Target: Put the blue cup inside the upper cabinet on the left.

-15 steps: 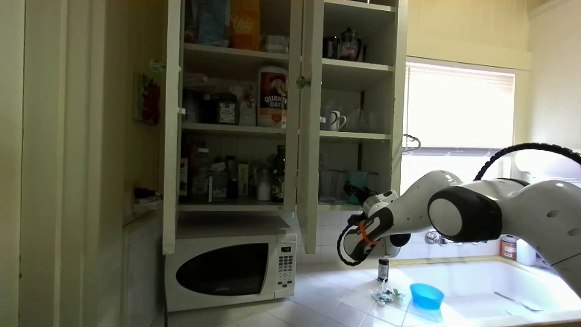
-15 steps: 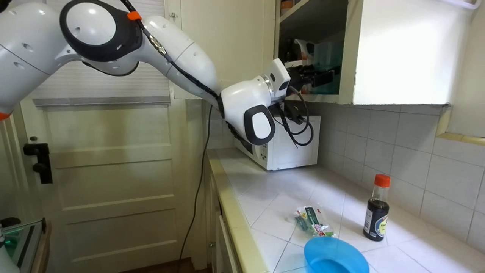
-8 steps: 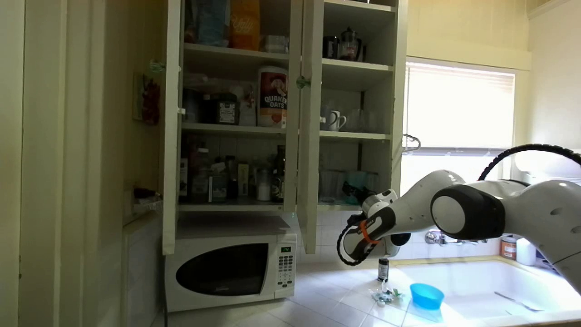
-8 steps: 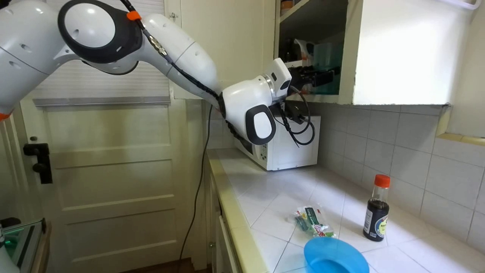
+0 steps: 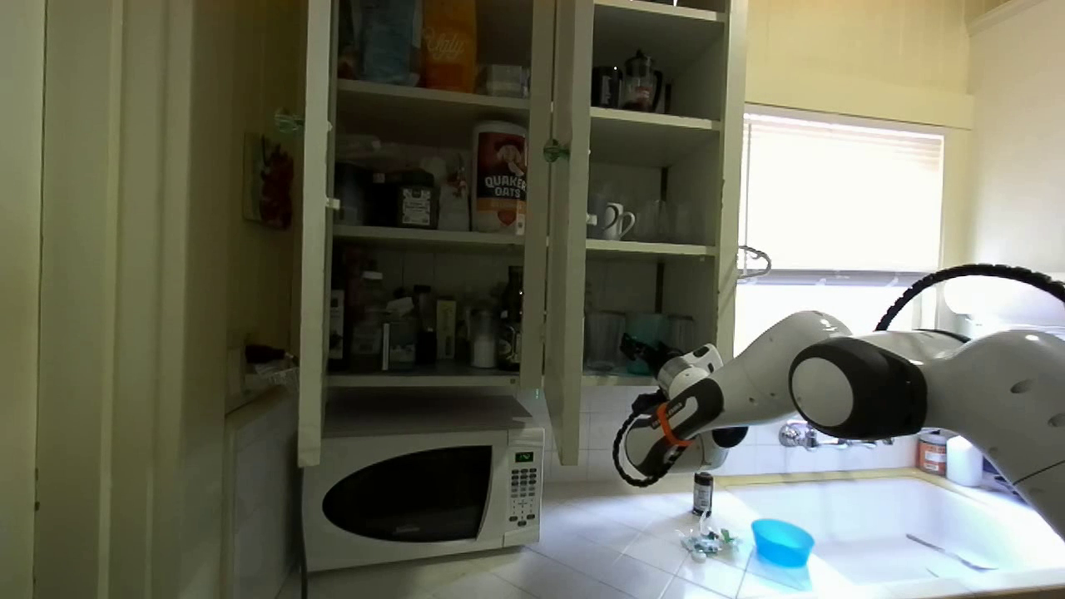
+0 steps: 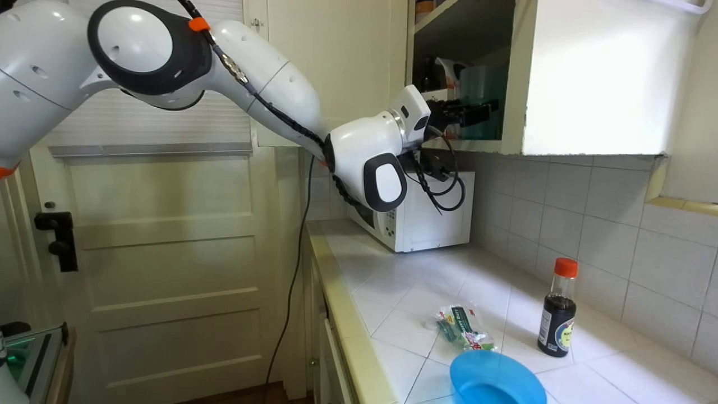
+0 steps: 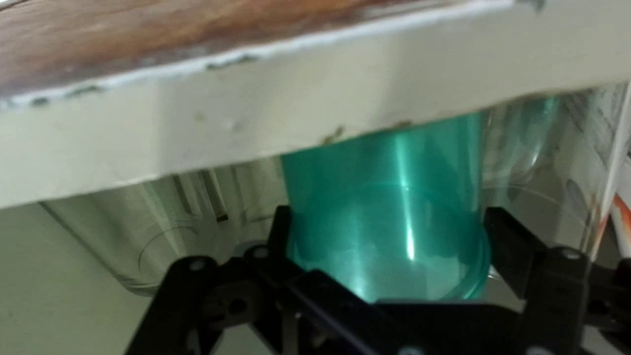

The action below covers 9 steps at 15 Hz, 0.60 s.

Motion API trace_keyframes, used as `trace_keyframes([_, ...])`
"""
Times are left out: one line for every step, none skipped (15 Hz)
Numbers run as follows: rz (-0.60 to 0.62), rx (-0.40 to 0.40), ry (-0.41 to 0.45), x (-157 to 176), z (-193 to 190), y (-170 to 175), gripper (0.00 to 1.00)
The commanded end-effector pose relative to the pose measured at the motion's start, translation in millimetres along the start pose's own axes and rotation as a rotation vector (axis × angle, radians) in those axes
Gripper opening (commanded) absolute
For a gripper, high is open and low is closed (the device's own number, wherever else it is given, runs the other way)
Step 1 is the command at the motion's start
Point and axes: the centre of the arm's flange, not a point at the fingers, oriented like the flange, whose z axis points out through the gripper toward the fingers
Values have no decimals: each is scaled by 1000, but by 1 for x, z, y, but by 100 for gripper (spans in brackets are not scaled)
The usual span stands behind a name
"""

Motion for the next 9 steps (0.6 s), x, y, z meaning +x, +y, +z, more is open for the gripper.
trace_keyframes([-4,11,-62,-12,2,-1,99])
trace_keyframes([-5,10,-61,-12,1,-2,99])
trace_keyframes([-9,7,-60,-13,0,-3,100])
trace_keyframes([-9,5,-67,-15,-2,-4,100])
trace_keyframes([-11,0,-68,-17,-6,-5,100])
trace_keyframes([-17,-1,-69,-19,-8,-5,100])
trace_keyframes([-23,-4,-69,-20,-12,-5,100])
trace_keyframes([-29,-5,-71,-22,-14,-5,100])
trace_keyframes([-36,-9,-75,-24,-17,-5,100])
